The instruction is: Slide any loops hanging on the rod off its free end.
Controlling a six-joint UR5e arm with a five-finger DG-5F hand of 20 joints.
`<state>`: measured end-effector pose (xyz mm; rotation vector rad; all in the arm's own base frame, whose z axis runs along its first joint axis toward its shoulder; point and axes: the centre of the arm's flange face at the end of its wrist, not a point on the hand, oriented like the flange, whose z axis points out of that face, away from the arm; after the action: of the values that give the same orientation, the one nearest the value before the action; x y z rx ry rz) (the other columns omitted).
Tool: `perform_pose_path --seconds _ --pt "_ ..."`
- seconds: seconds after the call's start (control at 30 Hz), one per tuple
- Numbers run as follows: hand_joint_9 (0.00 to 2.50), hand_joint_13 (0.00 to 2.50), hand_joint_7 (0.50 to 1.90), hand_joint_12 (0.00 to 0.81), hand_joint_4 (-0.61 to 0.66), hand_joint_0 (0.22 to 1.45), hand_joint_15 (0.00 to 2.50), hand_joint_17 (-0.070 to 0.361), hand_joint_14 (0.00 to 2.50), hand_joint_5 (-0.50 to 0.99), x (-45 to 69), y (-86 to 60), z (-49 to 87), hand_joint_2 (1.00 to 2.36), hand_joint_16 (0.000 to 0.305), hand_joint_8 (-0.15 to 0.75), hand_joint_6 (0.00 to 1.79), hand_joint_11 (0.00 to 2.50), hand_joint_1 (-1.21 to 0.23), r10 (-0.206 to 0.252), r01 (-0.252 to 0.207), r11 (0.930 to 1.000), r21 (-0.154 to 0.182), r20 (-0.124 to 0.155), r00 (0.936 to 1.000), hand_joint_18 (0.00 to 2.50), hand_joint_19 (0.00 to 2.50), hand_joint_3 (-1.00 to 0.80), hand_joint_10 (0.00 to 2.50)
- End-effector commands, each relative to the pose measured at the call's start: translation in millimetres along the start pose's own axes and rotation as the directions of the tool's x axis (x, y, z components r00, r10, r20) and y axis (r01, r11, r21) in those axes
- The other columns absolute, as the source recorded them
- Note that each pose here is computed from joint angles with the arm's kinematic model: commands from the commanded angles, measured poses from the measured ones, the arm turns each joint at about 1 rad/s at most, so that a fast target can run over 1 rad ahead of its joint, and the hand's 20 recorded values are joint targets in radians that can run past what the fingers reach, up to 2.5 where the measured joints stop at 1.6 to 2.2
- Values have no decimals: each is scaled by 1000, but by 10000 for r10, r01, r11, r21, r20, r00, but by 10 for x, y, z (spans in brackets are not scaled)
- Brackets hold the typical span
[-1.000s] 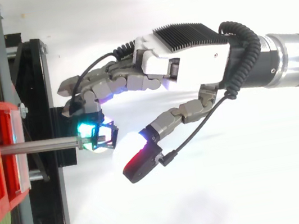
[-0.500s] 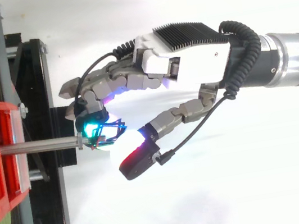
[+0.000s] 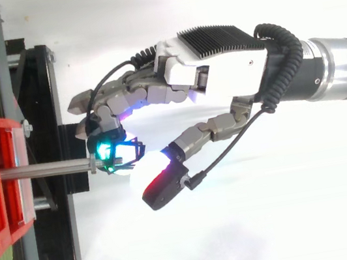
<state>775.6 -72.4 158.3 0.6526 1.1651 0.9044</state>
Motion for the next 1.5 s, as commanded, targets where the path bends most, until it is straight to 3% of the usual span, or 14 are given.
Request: perform_pose_path --seconds 0.0,0.17,0.33,1.13,1.27,1.47 --pt "700 465 1397 322 200 632 0 105 0 -104 1 -2 -3 1010 47 291 590 101 -439 0 0 10000 4 -2 10000 550 418 -391 3" --pt "695 472 1387 324 196 624 0 105 0 -116 -8 14 18 1019 47 298 625 122 -500 2 -2 10000 -23 14 10000 567 416 -260 4" --pt "690 472 1280 325 191 610 0 105 0 -142 -28 53 78 1021 47 296 696 168 -574 9 -8 9999 -106 83 10000 571 404 -186 6" --pt "696 457 1237 326 178 620 0 105 0 -156 1 103 107 1021 47 290 750 196 -597 15 -14 9998 -183 44 10000 571 396 -182 7" --pt "693 456 1229 325 184 621 0 105 0 -157 21 102 93 1021 47 290 750 187 -596 -33 27 9997 -225 -255 9997 570 396 -183 6" --pt "688 449 1234 324 182 620 0 105 0 -158 18 115 41 1021 47 288 750 186 -595 -56 67 9999 128 -818 9966 567 396 -180 6"
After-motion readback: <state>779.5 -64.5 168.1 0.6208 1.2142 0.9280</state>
